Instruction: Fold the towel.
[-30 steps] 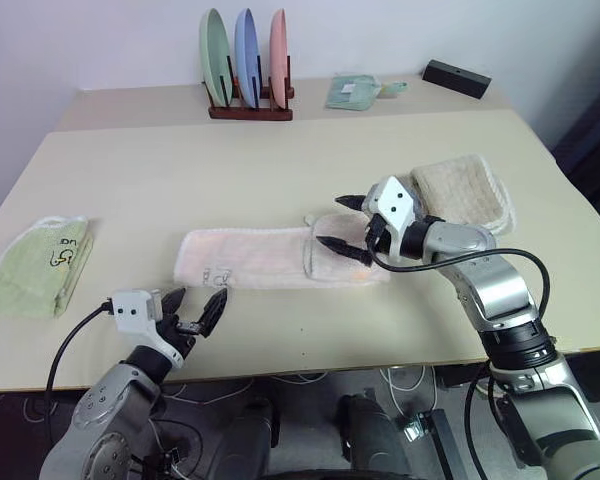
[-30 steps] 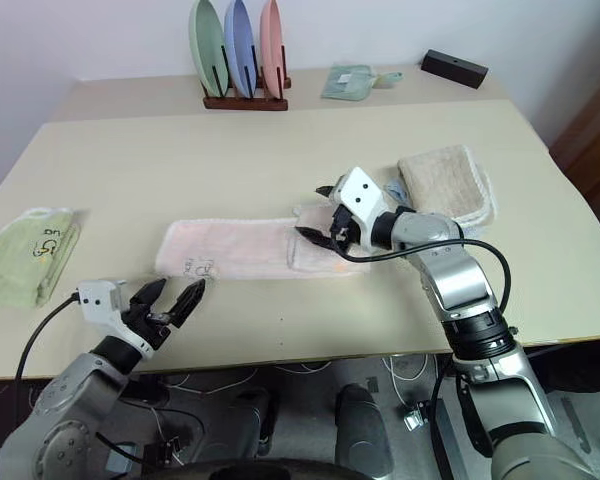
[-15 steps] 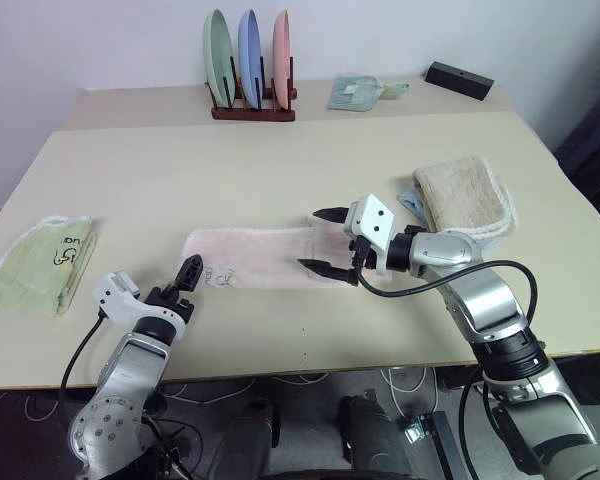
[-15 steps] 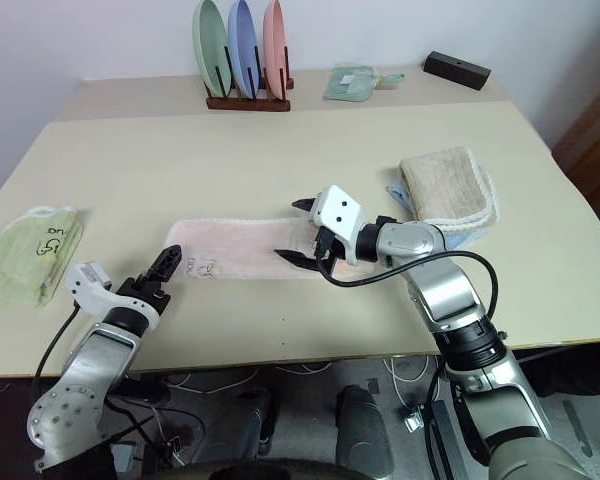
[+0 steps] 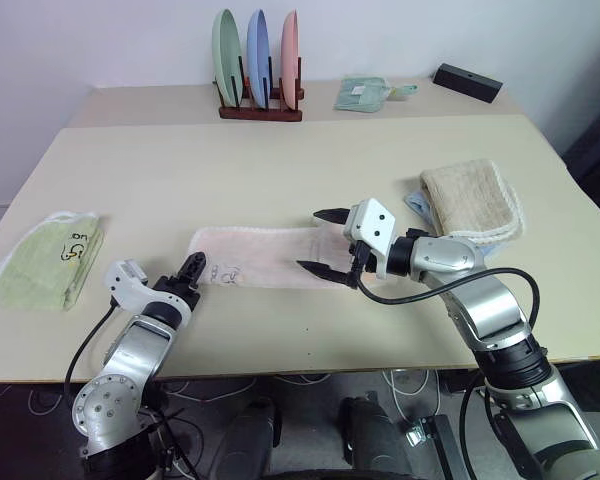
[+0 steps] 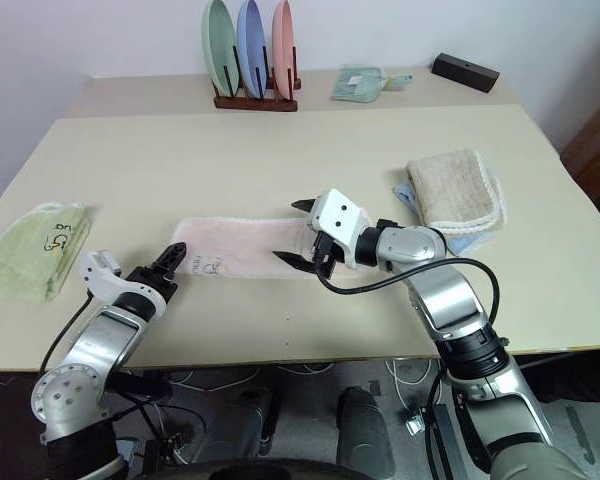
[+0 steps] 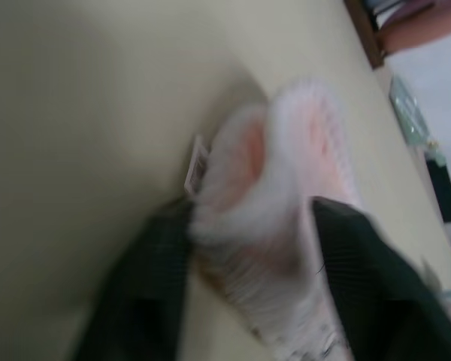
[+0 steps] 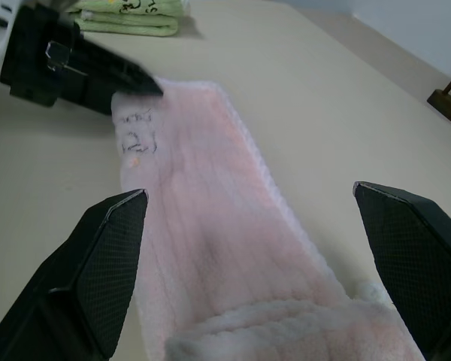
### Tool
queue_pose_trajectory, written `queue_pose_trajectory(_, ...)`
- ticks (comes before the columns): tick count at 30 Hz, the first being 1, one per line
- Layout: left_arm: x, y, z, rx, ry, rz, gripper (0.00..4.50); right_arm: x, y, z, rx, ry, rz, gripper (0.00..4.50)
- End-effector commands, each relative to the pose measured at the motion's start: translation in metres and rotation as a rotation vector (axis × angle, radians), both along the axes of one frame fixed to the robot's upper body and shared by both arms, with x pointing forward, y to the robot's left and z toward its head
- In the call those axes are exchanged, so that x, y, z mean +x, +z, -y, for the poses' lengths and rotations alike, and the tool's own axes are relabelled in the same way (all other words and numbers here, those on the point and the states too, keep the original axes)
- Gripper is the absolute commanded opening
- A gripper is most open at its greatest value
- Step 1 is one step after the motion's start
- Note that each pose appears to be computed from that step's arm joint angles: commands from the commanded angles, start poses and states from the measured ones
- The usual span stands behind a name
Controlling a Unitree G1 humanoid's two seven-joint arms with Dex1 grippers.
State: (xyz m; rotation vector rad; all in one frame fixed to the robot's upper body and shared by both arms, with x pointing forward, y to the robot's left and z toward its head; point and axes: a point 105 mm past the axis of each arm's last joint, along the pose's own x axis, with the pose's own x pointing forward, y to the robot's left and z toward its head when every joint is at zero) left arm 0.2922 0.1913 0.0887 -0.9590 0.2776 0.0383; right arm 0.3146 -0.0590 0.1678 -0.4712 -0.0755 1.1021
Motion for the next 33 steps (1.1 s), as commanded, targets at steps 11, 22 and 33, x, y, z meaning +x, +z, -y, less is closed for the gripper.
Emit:
queue_pose_trajectory(11, -0.006, 0.083, -0.068, 0.282, 0.126, 0.313, 0.03, -0.006, 0.000, 0.008, -0.013, -0.016, 0.011, 4.50)
queue_pose_trajectory(22, -0.007, 0.114, -0.002, 0.763, -0.352, 0.513, 0.03, -0.001, -0.010, 0.017, -0.041, -0.048, -0.009, 4.50)
queue_pose_trajectory(33, -0.005, 0.061, 0.100, 0.943, -0.810, 0.548, 0.03, 0.000, -0.015, 0.024, -0.044, -0.089, -0.016, 4.50)
